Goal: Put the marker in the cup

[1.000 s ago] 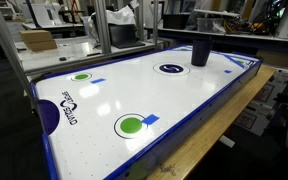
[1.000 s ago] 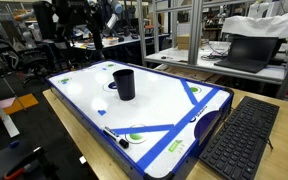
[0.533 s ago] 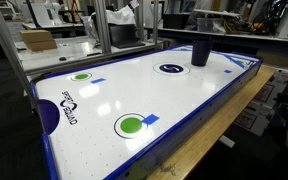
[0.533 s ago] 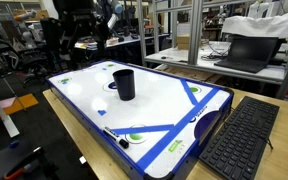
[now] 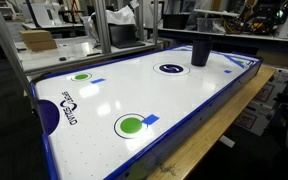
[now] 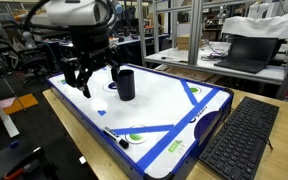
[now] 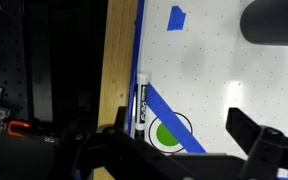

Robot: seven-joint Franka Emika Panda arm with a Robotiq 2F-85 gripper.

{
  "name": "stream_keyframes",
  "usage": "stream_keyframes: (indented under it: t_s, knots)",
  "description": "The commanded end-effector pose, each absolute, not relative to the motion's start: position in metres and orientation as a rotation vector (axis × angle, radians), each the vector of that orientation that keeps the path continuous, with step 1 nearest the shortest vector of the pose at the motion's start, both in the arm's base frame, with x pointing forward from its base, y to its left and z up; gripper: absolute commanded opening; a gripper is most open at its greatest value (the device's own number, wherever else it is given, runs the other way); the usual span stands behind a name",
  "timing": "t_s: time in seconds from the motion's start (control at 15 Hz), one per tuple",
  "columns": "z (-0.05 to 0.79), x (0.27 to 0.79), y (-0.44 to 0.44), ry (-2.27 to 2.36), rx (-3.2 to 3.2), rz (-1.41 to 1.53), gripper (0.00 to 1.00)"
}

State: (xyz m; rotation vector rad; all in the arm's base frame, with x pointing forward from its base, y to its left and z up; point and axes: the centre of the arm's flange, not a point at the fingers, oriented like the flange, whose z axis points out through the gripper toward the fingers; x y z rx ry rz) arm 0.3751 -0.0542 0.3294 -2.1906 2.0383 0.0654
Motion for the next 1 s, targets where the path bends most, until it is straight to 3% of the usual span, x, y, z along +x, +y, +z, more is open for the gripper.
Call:
stream_keyframes:
  t_s: [0.0,0.93]
  knots:
    - [0.307,0.375,-0.052,2.045,-2.145,0.084,1.0]
    - [0.234,0.368,-0.095,2.193,-2.052,-0.012,1.0]
